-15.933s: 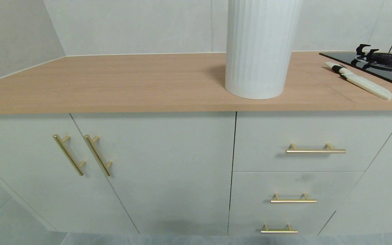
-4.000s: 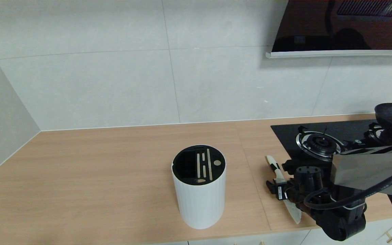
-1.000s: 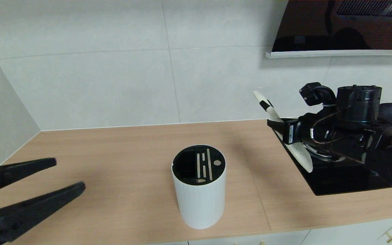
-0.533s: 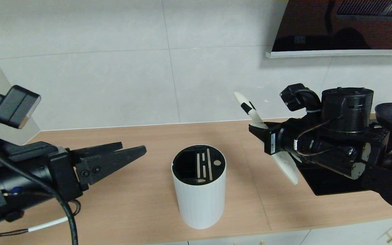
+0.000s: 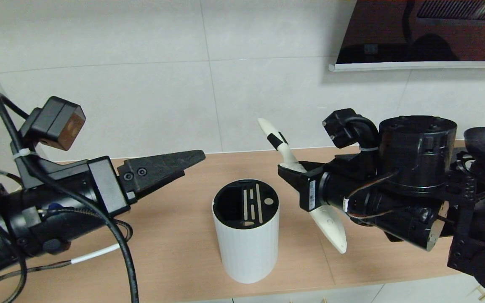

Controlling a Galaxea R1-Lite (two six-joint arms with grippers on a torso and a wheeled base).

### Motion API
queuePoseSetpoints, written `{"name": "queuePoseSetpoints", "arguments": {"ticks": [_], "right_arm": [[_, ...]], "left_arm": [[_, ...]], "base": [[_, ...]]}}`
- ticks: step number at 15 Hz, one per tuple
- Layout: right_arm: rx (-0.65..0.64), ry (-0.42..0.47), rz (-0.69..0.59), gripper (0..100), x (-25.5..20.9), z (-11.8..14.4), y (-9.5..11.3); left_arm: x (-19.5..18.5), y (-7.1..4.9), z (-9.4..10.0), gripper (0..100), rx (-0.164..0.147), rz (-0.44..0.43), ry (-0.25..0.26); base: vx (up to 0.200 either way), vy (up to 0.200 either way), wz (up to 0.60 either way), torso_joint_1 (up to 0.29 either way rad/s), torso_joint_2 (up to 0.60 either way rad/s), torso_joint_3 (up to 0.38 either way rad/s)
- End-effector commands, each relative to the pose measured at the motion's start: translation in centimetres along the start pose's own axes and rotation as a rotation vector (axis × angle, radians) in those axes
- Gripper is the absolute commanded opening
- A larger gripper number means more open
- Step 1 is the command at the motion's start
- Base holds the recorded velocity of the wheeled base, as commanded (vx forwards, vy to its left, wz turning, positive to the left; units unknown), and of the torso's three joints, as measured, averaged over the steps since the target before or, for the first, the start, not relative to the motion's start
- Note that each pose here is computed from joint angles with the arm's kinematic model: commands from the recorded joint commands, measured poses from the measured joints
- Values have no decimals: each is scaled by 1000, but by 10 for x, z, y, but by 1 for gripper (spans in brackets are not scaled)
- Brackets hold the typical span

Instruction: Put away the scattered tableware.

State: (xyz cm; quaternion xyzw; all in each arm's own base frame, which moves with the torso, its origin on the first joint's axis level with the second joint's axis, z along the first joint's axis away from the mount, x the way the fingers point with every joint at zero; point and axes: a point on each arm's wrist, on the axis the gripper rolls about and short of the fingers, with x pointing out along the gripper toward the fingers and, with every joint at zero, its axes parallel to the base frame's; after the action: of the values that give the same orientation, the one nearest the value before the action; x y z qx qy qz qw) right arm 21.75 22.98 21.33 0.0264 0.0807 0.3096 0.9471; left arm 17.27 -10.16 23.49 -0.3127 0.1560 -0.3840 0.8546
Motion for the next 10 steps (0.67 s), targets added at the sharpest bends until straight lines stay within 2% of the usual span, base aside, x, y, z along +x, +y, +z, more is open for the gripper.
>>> {"name": "queuePoseSetpoints", "arguments": {"ticks": [1,5,7,10], "right_arm": [[25,-23,47,0,0,0,14],[54,-70,87,0,9,-7,26],[63,-75,108,0,11,-11,33],[62,-67,126,0,13,-16,39]], "left_arm": [[7,2,-1,100,-36,-9,4],[24,4,-9,100,-119,-39,33],[36,9,-17,100,-141,-44,45],[47,19,-29,100,-138,-48,57]], "base": [[0,0,0,0,0,0],[0,0,0,0,0,0],[0,0,0,0,0,0],[0,0,0,0,0,0]]}}
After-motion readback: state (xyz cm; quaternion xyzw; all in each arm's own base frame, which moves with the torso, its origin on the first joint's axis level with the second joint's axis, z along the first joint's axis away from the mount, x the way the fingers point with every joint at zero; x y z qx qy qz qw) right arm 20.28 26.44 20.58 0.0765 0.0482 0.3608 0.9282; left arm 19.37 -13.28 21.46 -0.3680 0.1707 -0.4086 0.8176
